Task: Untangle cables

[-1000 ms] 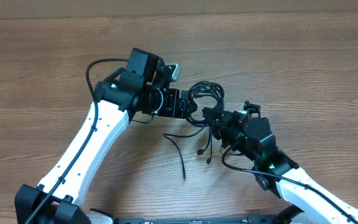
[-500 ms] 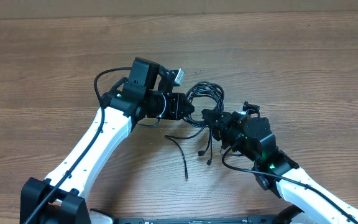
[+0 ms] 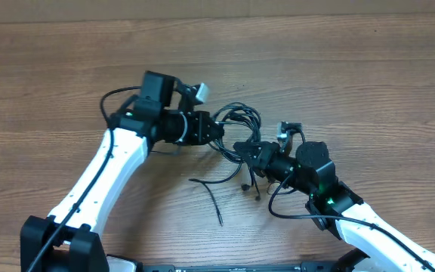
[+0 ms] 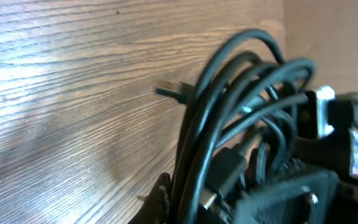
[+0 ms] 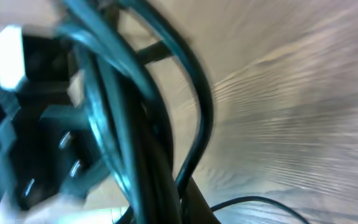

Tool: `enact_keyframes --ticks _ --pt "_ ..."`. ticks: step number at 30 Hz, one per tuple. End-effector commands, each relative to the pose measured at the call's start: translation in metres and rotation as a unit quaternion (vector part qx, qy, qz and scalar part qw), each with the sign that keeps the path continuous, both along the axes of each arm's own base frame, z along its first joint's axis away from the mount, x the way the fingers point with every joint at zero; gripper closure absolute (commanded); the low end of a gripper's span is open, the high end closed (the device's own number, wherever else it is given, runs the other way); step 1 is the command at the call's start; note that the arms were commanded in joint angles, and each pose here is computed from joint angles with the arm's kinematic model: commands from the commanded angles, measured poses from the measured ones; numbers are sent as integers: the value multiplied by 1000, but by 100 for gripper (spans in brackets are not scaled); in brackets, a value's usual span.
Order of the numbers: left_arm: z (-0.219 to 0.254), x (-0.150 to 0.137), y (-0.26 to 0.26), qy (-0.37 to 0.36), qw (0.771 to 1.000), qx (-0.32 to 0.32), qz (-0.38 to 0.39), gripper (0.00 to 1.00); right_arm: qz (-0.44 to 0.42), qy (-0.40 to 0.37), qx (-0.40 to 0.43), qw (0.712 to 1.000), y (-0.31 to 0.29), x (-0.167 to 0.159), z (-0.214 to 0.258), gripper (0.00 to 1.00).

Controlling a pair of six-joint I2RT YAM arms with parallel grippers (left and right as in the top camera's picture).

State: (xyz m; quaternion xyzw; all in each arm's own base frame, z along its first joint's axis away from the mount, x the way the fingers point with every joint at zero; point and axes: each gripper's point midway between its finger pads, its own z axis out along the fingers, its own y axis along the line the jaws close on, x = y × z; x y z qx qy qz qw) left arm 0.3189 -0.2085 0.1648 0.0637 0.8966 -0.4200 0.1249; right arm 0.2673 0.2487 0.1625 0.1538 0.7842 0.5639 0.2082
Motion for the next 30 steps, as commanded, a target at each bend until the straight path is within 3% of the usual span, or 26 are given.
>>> enact_keyframes --ticks 1,4,6,12,14,17,19,23,30 --pt "4 32 41 -51 996 39 58 96 130 -65 2 989 18 -35 10 96" --pt "3 30 41 -56 996 44 49 96 129 -68 -2 989 17 -34 10 93" --pt "2 29 41 -55 996 45 47 96 127 -68 -2 990 16 -33 9 72" --pt "3 29 41 -55 996 45 47 96 119 -81 -11 989 10 -27 9 68" --pt "3 29 41 -60 996 46 42 96 117 -94 -20 988 7 -24 8 53" --pt "2 29 41 -65 996 48 37 96 110 -103 -30 988 1 -19 5 44" --pt "3 28 41 -75 996 50 28 96 108 -125 -42 985 -3 -14 6 44" --pt "3 26 40 -96 994 55 3 96 111 -185 -74 974 -10 -8 7 59" --pt "13 17 27 -124 991 16 -49 96 96 -260 -107 955 -14 8 26 58"
